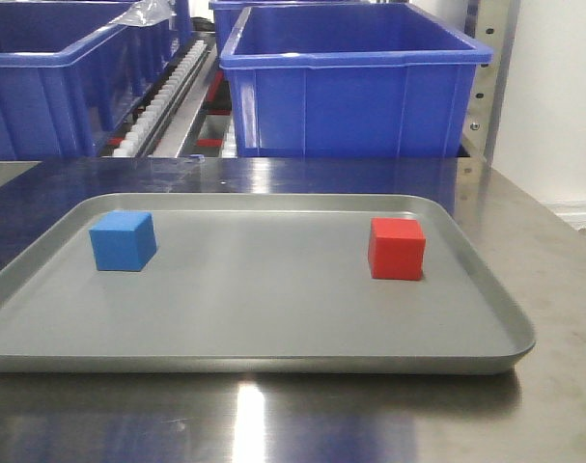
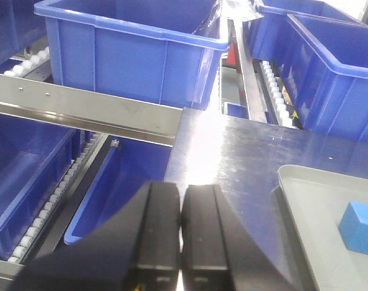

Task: Sort and place red and blue blocks on shelf

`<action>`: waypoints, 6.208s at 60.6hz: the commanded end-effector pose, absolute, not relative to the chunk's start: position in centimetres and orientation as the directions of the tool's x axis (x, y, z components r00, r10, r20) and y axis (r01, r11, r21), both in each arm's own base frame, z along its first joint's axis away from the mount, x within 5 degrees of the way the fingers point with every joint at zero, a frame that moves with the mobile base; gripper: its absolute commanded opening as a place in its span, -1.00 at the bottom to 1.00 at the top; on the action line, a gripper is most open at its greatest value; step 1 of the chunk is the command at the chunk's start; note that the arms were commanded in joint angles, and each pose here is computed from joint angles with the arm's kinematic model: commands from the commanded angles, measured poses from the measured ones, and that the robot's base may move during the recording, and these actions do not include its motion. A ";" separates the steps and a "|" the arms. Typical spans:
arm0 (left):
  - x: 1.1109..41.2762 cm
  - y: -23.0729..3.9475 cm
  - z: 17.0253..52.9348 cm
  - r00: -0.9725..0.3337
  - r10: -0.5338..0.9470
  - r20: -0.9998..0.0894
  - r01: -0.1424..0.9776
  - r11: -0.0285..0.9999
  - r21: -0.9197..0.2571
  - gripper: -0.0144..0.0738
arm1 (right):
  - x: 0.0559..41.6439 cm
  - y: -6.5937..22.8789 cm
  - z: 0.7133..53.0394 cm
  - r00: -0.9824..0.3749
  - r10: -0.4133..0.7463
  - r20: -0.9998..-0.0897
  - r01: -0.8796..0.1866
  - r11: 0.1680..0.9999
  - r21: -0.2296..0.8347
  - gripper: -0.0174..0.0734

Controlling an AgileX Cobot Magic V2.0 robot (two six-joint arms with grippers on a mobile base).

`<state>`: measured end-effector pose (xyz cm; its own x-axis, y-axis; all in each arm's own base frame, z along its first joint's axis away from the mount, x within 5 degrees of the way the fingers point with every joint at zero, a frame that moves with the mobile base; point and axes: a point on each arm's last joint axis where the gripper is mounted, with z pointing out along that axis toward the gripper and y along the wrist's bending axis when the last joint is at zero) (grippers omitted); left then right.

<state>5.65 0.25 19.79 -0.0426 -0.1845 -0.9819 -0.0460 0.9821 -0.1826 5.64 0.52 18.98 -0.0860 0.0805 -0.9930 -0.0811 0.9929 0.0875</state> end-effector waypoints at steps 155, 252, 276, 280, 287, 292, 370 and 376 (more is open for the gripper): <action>5.6 0.2 19.9 0.034 -0.179 -0.983 -0.023 0.983 -0.180 -0.36 | 10.8 0.9 25.2 -0.157 0.214 -0.964 -0.044 0.974 0.223 -0.51; 5.6 0.2 19.9 0.034 -0.179 -0.983 -0.023 0.983 -0.180 -0.36 | 29.6 15.2 29.1 -0.763 -0.091 -0.639 -0.300 0.927 0.226 0.50; 5.6 0.2 19.9 0.034 -0.179 -0.983 -0.023 0.983 -0.180 -0.36 | 31.0 17.5 27.0 -0.816 -0.245 -0.523 -0.361 0.923 0.132 0.50; 5.6 0.2 19.9 0.034 -0.179 -0.983 -0.023 0.983 -0.180 -0.36 | 31.2 17.6 26.7 -0.820 -0.248 -0.516 -0.360 0.924 0.129 0.50; 5.6 0.2 19.9 0.034 -0.179 -0.983 -0.023 0.983 -0.180 -0.36 | 31.3 17.7 26.3 -0.825 -0.250 -0.506 -0.359 0.925 0.127 0.50; 5.6 0.2 19.9 0.034 -0.179 -0.983 -0.023 0.983 -0.180 -0.36 | 31.4 17.7 26.0 -0.827 -0.252 -0.502 -0.358 0.925 0.127 0.50; 5.6 0.2 19.9 0.034 -0.179 -0.983 -0.023 0.983 -0.180 -0.36 | 29.1 16.1 32.8 -0.691 -0.206 -0.693 -0.389 0.914 0.117 -0.49; 5.6 0.2 19.9 0.034 -0.179 -0.983 -0.023 0.983 -0.180 -0.36 | 27.8 15.0 35.4 -0.617 -0.192 -0.763 -0.399 0.912 0.093 -0.49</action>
<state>5.65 0.25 19.79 -0.0426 -0.1845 -0.9819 -0.0460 0.9821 -0.1826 28.80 16.07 30.80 -0.7514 -0.2337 -0.6170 -0.3783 0.9188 0.1127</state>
